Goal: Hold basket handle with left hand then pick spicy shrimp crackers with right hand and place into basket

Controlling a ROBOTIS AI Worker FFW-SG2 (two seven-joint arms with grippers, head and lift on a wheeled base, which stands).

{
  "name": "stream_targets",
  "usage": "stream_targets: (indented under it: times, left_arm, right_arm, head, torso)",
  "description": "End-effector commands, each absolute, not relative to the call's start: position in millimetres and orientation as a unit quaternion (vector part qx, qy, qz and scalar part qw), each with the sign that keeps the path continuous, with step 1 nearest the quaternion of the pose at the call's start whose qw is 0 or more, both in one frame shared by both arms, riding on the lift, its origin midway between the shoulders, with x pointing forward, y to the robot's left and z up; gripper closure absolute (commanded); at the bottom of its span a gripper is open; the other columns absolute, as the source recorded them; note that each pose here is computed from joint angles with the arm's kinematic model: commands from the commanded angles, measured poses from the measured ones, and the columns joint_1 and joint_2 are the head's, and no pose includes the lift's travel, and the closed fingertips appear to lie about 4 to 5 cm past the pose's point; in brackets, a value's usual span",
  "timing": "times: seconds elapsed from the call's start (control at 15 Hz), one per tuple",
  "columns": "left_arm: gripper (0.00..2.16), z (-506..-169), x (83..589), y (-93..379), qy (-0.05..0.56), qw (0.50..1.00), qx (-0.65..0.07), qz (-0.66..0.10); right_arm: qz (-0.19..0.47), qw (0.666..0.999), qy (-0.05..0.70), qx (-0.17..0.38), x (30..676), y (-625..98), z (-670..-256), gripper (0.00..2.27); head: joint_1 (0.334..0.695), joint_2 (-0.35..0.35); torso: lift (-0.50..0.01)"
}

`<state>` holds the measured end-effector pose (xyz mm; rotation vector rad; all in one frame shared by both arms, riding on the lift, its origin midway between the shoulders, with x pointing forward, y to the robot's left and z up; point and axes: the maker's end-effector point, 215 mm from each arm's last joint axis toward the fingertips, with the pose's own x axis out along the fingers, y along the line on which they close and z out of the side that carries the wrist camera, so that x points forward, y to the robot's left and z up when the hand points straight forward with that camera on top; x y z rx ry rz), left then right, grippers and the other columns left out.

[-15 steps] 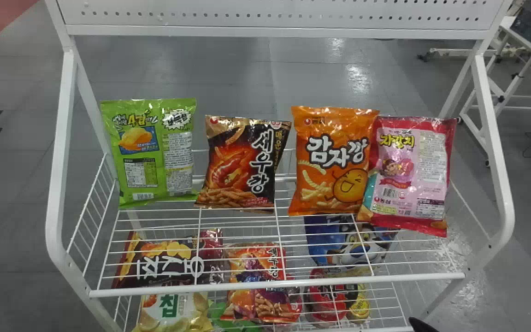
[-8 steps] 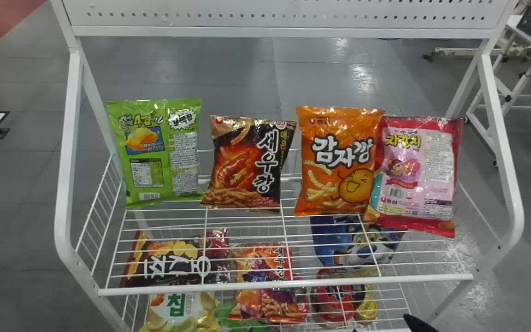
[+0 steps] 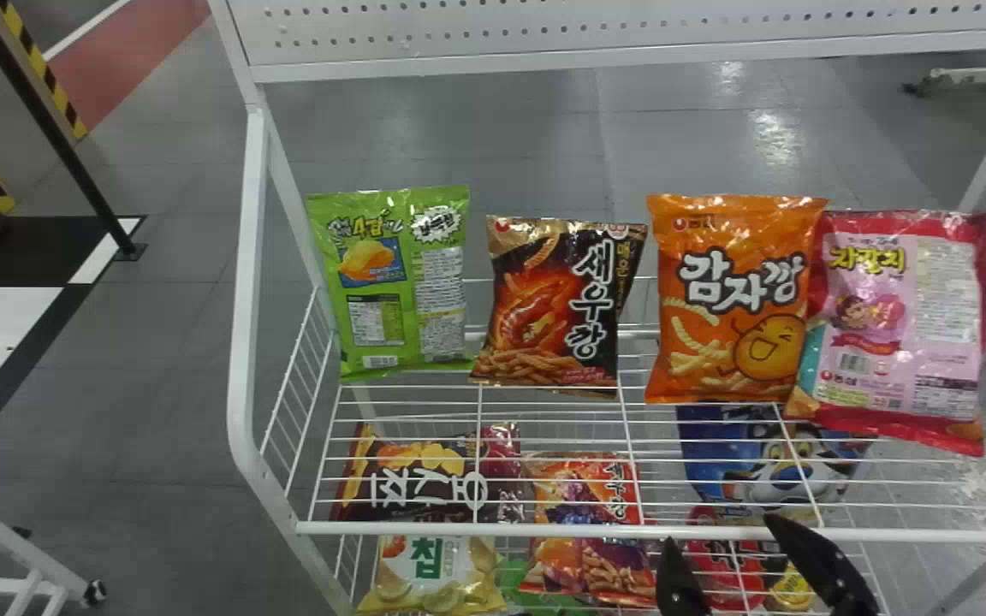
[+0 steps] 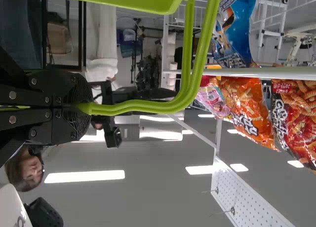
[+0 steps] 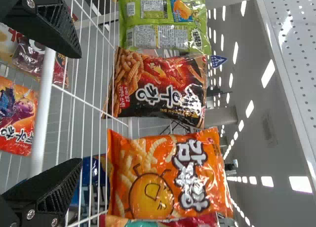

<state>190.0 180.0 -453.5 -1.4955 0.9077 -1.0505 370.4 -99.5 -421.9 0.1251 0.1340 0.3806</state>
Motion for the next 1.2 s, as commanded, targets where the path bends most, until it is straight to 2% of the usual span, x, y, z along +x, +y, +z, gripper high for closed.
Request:
stream_targets:
  times: [0.0,0.53,1.13]
  left_arm:
    - [2.14,-450.9,189.8,181.5,0.376,0.521,-0.626,-0.442]
    - [2.14,-450.8,189.2,180.8,0.378,0.52,-0.625,-0.443]
    - [2.14,-449.7,189.5,180.3,0.38,0.52,-0.622,-0.446]
  right_arm:
    - [0.203,0.975,0.065,0.056,392.1,-72.9,-410.6,0.04]
    - [0.185,0.981,0.047,0.035,457.6,-25.4,-380.2,0.04]
    - [0.188,0.981,0.049,-0.003,514.6,9.2,-384.5,0.04]
  head:
    - [0.695,0.17]
    - [0.695,0.266]
    - [0.695,0.294]
  torso:
    - [-0.01]
    - [-0.01]
    - [-0.01]
